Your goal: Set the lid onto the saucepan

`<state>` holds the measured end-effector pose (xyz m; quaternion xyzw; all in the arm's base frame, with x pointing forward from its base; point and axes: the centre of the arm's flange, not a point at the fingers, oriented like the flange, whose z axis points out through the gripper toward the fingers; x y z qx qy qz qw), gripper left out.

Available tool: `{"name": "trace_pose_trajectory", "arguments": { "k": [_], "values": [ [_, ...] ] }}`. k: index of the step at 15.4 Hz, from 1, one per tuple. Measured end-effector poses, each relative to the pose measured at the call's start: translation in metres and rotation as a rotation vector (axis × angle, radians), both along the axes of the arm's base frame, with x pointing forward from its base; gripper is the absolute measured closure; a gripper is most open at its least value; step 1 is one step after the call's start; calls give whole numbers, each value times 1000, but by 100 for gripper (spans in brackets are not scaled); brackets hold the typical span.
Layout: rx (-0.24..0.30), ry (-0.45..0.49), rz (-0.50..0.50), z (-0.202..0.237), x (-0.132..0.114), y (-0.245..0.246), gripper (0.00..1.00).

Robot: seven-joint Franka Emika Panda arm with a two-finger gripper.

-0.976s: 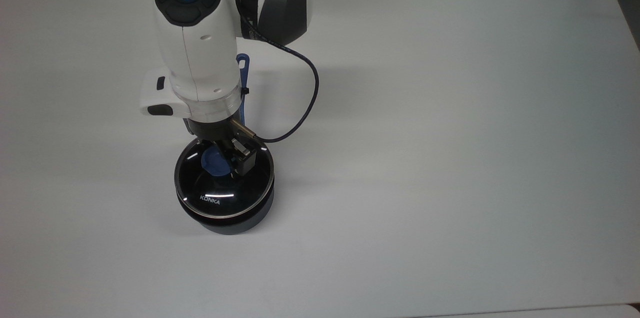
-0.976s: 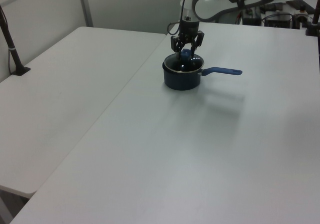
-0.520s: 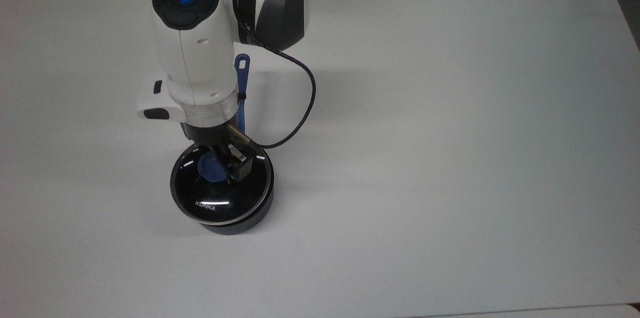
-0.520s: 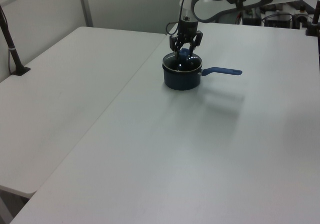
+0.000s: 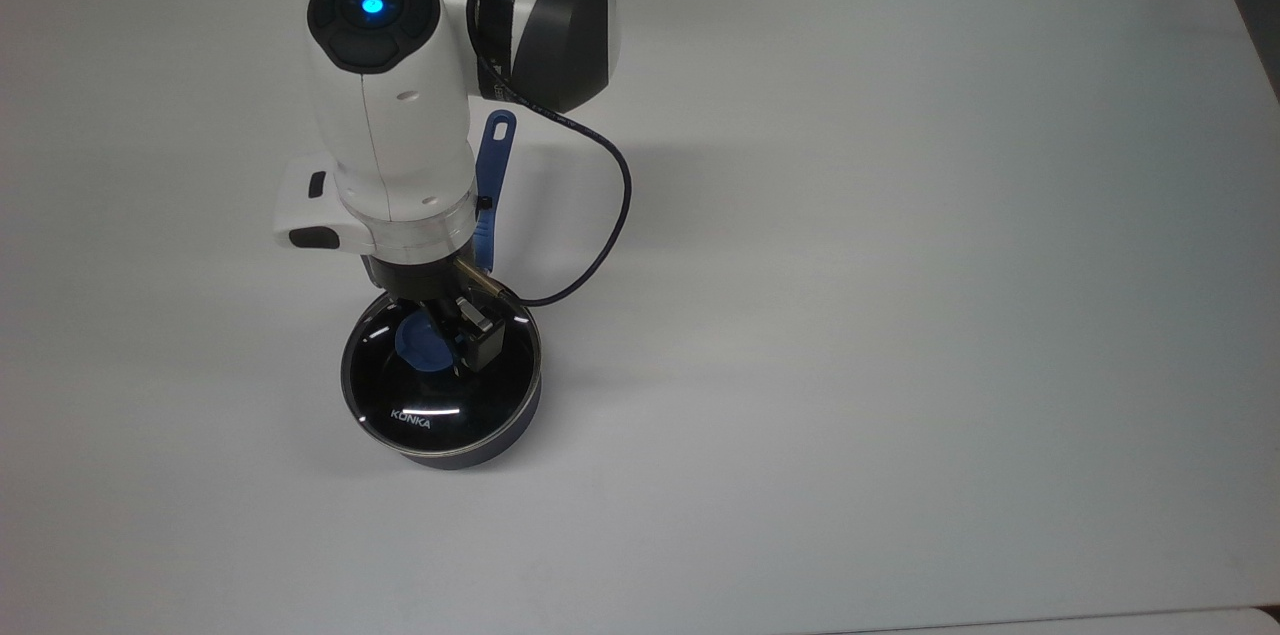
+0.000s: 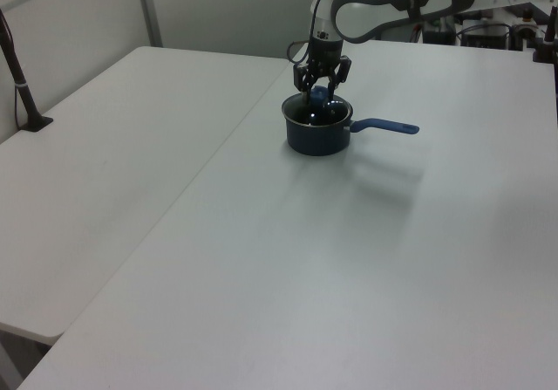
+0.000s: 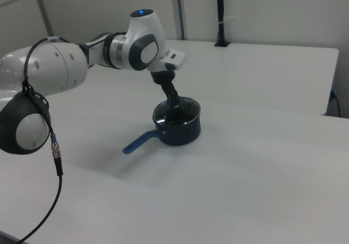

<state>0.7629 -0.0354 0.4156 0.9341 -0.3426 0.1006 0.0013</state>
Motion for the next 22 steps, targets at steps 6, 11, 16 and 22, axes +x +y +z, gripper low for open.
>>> {"name": "trace_pose_trajectory", "arguments": {
  "k": [6, 11, 16, 22],
  "values": [
    [-11, 5, 56, 0, 0, 0, 33],
    [-14, 91, 124, -14, -7, 10, 24],
    [-12, 126, 138, -13, -11, 13, 24],
    [40, 109, 131, 4, -13, 19, 0]
  ]
}}
